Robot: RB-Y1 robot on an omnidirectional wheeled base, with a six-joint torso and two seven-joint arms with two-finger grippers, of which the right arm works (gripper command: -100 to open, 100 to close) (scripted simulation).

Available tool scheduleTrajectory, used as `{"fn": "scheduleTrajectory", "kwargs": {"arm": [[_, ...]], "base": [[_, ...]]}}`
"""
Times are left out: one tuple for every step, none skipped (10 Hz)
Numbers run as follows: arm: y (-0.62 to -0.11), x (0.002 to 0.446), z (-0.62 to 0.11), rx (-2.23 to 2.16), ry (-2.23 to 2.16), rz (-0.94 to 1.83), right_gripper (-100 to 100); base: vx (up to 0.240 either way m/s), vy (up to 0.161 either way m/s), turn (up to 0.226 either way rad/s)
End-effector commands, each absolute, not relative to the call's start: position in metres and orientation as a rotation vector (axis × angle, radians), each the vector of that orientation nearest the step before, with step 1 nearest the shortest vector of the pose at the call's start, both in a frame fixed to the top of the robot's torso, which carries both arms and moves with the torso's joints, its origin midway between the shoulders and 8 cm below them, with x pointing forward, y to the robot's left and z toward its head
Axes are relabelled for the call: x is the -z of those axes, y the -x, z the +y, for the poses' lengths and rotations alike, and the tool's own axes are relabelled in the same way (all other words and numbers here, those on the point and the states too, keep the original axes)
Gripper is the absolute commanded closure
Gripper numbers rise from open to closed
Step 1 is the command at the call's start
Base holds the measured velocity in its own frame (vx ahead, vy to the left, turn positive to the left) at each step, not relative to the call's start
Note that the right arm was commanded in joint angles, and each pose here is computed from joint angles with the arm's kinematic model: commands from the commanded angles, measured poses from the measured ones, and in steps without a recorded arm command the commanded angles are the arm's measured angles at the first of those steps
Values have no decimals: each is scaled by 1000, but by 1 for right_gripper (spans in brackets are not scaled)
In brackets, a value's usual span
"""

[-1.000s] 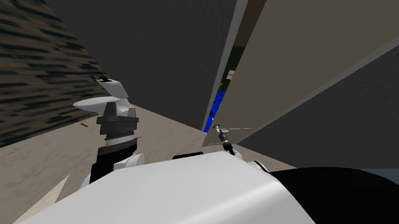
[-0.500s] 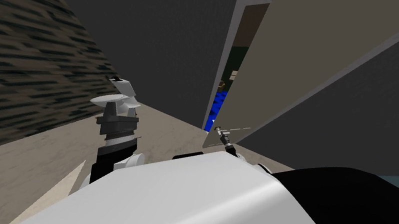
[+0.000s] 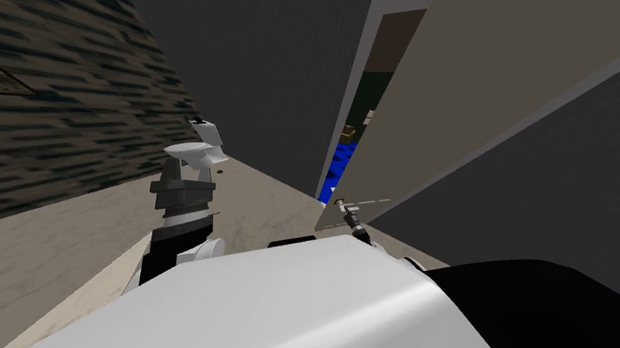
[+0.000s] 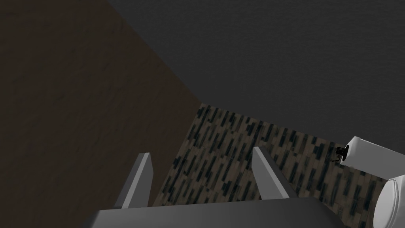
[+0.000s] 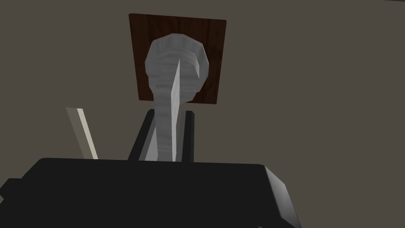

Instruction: Pull the door open

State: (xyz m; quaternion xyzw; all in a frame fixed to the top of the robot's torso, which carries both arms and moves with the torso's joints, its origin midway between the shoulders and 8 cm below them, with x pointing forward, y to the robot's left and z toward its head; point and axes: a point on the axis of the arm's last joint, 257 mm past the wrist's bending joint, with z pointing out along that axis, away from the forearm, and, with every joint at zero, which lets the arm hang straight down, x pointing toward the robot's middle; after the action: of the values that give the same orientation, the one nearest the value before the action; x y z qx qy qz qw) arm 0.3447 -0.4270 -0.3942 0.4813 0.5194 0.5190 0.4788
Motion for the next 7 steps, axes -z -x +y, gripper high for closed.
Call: {"fn": "scheduleTrajectory", "kwargs": {"arm": [[-335, 395, -429, -1270, -1170, 1272, 100], [-330, 394, -430, -1273, -1168, 1275, 100], [-330, 394, -430, -1273, -1168, 1275, 100], [-324, 394, -432, -1277, -1165, 1278, 100], [-318, 394, -433, -1280, -1163, 1281, 100], [-313, 393, -434, -1283, -1160, 1283, 100], [-309, 393, -435, -1285, -1158, 1286, 100]], "base": [[-195, -64, 149], [-198, -69, 165], [-144, -68, 52], [-130, -55, 115], [-166, -60, 184], [-207, -84, 182], [-204, -105, 174]]}}
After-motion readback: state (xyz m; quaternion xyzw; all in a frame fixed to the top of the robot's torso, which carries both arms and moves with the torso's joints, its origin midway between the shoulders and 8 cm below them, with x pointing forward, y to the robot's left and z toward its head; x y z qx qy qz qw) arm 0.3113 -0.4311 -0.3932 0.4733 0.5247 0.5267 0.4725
